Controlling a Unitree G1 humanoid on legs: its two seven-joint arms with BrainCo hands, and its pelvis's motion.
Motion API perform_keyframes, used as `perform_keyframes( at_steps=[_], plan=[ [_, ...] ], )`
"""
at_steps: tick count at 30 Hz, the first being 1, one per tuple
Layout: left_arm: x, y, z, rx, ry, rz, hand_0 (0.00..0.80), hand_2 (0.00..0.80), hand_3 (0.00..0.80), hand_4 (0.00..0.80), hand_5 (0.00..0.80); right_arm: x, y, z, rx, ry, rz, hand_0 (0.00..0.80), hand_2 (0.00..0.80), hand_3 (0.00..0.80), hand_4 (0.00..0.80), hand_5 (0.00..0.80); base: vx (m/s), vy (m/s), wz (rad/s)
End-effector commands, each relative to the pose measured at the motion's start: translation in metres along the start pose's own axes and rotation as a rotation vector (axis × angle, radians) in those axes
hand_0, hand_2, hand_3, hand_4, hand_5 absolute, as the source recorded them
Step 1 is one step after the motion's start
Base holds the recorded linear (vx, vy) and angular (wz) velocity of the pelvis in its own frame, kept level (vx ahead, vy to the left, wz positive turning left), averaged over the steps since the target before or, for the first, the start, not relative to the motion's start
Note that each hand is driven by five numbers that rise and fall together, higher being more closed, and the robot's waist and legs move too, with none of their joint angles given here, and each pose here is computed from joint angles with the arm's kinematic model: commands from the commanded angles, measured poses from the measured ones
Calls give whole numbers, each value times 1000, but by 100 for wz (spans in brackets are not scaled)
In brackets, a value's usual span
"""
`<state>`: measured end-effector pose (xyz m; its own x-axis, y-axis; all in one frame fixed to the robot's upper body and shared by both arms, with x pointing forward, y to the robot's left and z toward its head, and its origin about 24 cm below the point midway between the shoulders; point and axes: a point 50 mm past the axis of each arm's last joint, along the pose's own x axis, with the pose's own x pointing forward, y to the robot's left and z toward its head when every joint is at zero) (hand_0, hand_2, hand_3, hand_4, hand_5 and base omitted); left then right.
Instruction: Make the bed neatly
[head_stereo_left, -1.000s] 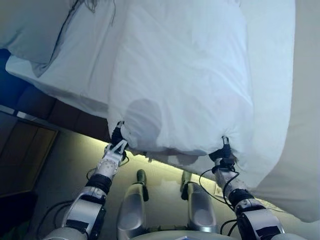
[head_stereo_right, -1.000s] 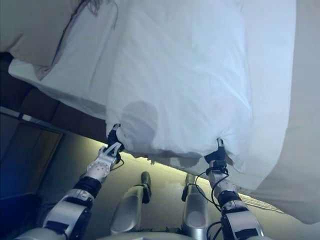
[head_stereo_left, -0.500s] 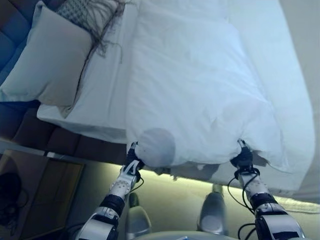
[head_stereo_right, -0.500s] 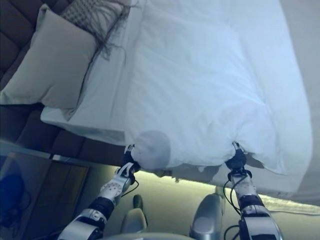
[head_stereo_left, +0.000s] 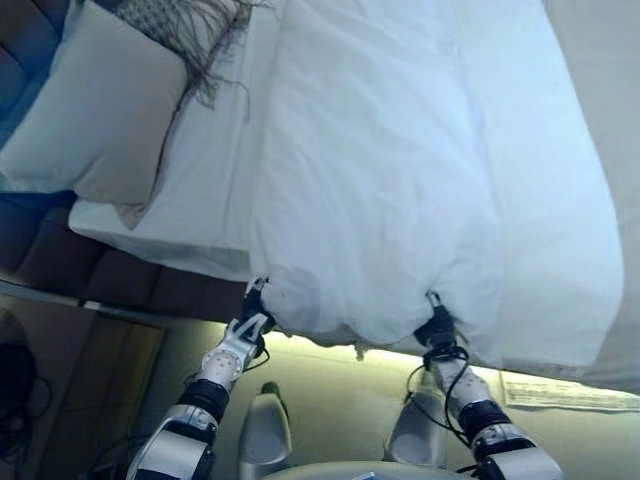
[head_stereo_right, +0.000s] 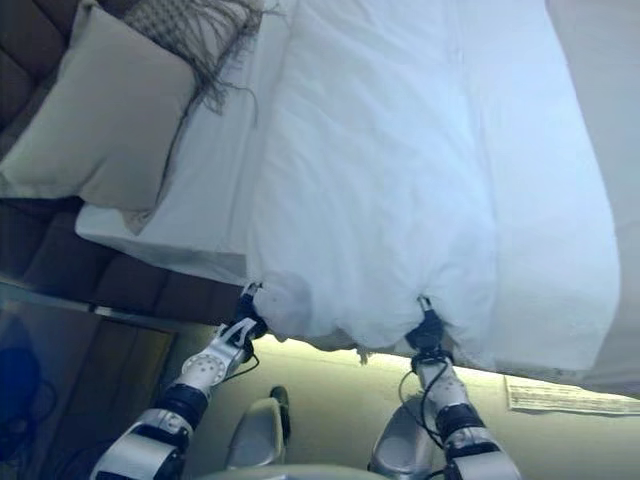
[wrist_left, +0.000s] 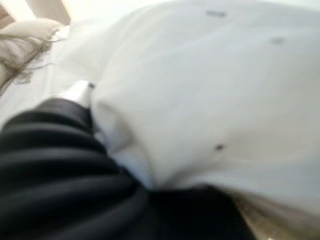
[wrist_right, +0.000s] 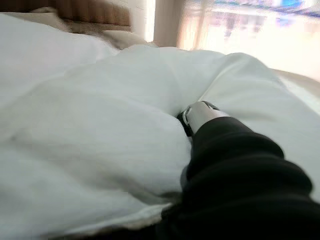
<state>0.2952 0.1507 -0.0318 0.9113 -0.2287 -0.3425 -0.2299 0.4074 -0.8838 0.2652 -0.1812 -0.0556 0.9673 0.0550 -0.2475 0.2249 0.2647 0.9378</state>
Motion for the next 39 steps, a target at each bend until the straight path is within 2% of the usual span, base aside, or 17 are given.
perform_keyframes(
  at_steps=[1,4,7,14,19,23,27,32,35,39],
  plan=[
    [15,-45,2,26,-5,-181,800,800,800,800,800,12,31,-1,44,-63,165,800,800,800,800,800,-155,-198,99],
    [16,-53,0,-7,-9,-238,800,800,800,800,800,23,47,9,0,-93,193,800,800,800,800,800,-89,-80,74],
    [16,-54,-6,-44,-9,-243,800,800,800,800,800,26,55,22,-39,-113,205,800,800,800,800,800,-25,-1,-6],
    [4,-29,-17,-74,-16,-194,800,800,800,800,800,16,41,24,-47,-105,187,800,800,800,800,800,112,203,-3],
    [1,-22,-25,-85,25,-174,800,800,800,800,800,19,39,31,-102,-109,129,800,800,800,800,800,251,630,-11],
    [10,-43,-46,-84,110,-201,800,800,800,800,800,24,49,57,-185,-143,83,800,800,800,800,800,207,937,3],
    [11,-41,-58,20,187,-150,800,800,800,800,800,9,23,54,-119,-146,32,800,800,800,800,800,212,429,6],
    [5,-20,-23,185,110,-89,800,800,800,800,800,3,19,8,-13,-32,89,800,800,800,800,800,-7,227,-34],
    [14,-30,-6,242,59,-100,800,800,800,800,800,12,30,5,-47,-9,125,800,800,800,800,800,-202,85,-21],
    [26,-58,32,329,-30,-159,800,800,800,800,800,44,79,17,-168,-19,196,800,800,800,800,800,-240,48,18]
  ],
)
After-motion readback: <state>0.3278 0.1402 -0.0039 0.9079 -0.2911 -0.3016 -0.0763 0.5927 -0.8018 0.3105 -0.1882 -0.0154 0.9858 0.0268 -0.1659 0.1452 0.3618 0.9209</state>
